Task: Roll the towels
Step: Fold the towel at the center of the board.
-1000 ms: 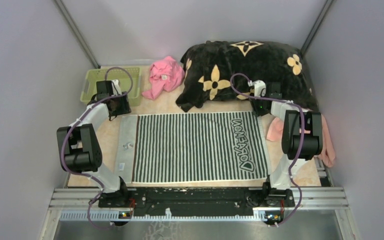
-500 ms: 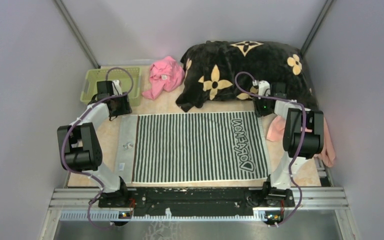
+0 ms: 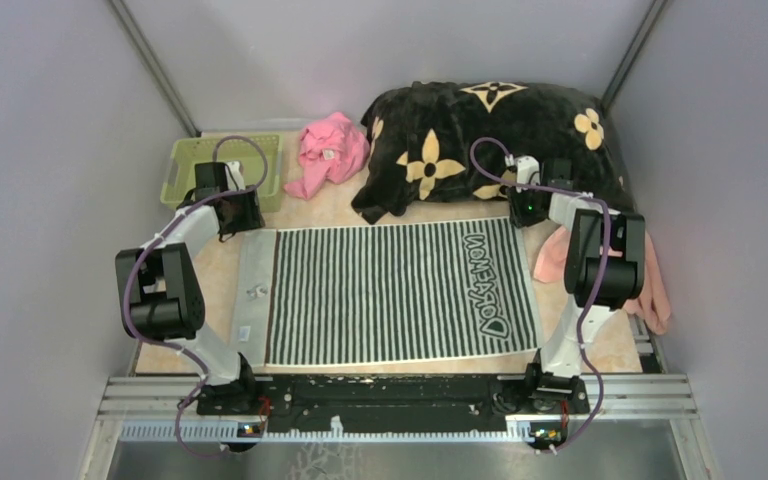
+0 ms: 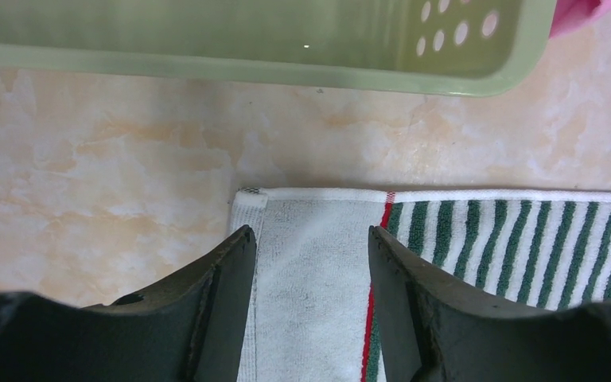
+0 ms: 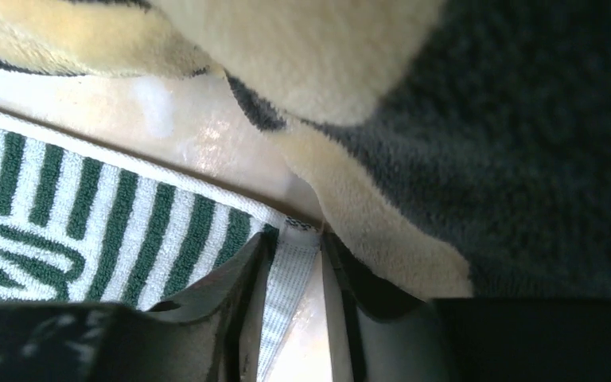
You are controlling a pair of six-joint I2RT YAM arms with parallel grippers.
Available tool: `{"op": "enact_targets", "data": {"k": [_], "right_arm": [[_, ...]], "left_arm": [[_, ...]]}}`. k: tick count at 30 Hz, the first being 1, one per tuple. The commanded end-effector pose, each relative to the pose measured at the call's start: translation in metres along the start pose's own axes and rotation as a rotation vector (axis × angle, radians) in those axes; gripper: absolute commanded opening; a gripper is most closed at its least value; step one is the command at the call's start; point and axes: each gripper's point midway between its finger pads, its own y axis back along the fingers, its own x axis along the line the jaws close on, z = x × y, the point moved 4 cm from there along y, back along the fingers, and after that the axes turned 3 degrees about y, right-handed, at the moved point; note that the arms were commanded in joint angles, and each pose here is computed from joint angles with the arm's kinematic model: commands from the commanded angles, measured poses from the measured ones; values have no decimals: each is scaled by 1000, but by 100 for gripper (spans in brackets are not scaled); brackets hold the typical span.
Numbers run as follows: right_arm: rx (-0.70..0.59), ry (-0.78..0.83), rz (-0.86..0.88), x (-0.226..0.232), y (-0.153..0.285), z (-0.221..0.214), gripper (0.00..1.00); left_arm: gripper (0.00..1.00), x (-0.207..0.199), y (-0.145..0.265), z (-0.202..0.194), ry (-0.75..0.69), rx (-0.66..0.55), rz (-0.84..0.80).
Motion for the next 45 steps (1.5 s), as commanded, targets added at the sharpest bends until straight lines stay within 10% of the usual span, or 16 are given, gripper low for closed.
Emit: {"op": "enact_targets", "data": {"k": [1, 9, 45], "right_arm": [[48, 17, 19, -4, -8, -5, 27], [78, 57, -69, -17, 6, -1, 8], [51, 129, -147, -16, 18, 11, 5]], "left_arm": [[60, 2, -1, 8, -7, -1, 1], [60, 5, -4, 5, -33, 13, 15], [43, 5, -48, -45, -55, 263, 31]]}}
